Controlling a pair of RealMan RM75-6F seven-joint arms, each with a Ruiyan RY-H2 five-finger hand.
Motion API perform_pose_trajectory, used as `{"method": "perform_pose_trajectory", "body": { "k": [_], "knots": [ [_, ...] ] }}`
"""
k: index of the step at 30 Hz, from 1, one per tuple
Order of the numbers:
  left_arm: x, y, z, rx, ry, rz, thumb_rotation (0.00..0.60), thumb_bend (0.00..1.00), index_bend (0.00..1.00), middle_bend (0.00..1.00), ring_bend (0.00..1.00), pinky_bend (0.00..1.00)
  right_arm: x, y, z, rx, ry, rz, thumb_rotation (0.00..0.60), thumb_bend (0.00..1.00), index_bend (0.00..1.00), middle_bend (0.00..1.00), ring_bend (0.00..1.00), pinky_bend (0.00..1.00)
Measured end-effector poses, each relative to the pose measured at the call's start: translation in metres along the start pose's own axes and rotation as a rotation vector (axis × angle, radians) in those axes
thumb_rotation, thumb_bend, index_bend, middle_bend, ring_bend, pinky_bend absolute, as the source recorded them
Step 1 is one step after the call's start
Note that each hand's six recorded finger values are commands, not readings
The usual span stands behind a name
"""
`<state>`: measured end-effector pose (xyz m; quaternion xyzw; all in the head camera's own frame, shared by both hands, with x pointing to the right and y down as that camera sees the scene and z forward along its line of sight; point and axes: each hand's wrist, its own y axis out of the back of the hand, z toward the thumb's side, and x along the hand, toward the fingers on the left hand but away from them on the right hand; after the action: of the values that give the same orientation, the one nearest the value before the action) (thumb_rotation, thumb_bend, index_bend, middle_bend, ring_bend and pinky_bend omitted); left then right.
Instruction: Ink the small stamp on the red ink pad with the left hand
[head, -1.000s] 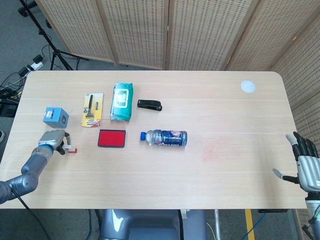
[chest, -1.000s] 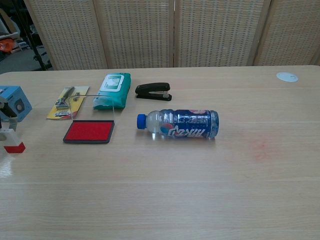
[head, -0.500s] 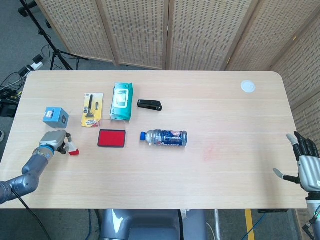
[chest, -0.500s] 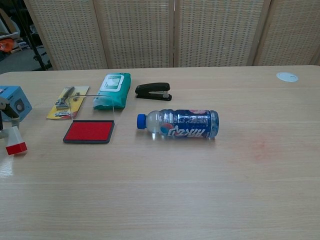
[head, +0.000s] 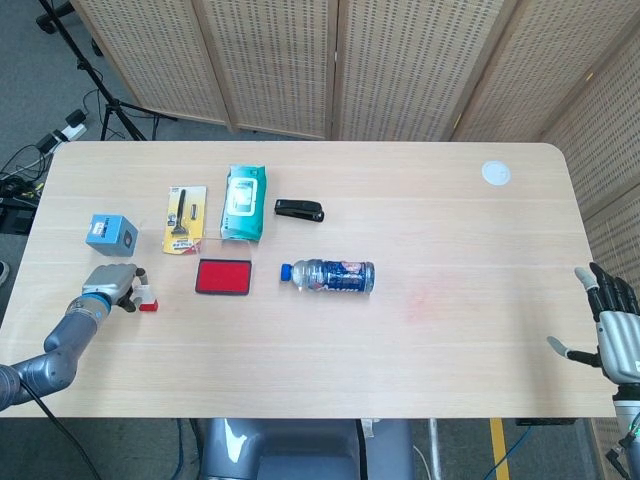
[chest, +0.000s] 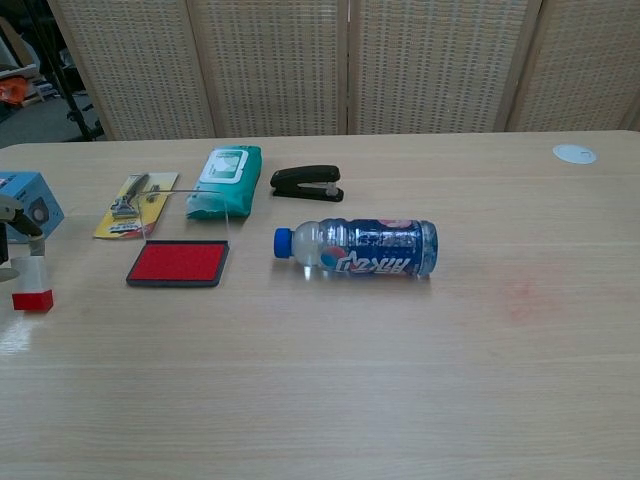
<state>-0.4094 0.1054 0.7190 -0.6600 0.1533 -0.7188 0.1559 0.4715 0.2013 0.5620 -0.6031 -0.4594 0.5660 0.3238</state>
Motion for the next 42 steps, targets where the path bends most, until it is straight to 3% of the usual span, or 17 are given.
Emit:
{"method": "perform_pose_trajectory", "body": {
  "k": [26,31,34,36,38,39,42],
  "knots": [
    [-0.028,-0.001,0.009,0.061,-0.035,0.029,0.6,0.44,0.4,0.96,0.98,0.9,0.001,0.002,0.001,-0.007,0.005,-0.005,0.6,0.0,0.0,0.0,0.0,0.0],
    [-0.032,0.011,0.011,0.015,-0.06,0.094,0.6,0.4,0.32,0.88,0.88,0.88,0.001,0.003,0.0,-0.007,0.004,-0.005,0.6,0.0,0.0,0.0,0.0,0.0],
    [-0.038,0.021,0.01,-0.022,-0.083,0.149,0.6,0.24,0.13,0.58,0.56,0.7,0.001,0.003,0.001,-0.007,0.006,-0.006,0.6,0.0,0.0,0.0,0.0,0.0],
    [-0.044,0.028,0.008,-0.054,-0.102,0.188,0.6,0.08,0.01,0.21,0.2,0.44,0.001,0.003,0.001,-0.007,0.006,-0.007,0.6,0.0,0.0,0.0,0.0,0.0],
    [-0.05,0.032,0.006,-0.081,-0.119,0.217,0.6,0.01,0.0,0.02,0.04,0.23,0.001,0.004,0.001,-0.007,0.007,-0.008,0.6,0.0,0.0,0.0,0.0,0.0],
    [-0.054,0.035,0.004,-0.099,-0.13,0.237,0.6,0.0,0.0,0.0,0.01,0.12,0.001,0.004,0.001,-0.007,0.008,-0.009,0.6,0.0,0.0,0.0,0.0,0.0],
    [-0.068,0.041,-0.005,-0.136,-0.153,0.297,0.6,0.0,0.0,0.0,0.0,0.0,0.002,0.005,0.002,-0.007,0.012,-0.014,0.6,0.0,0.0,0.0,0.0,0.0]
  ]
}}
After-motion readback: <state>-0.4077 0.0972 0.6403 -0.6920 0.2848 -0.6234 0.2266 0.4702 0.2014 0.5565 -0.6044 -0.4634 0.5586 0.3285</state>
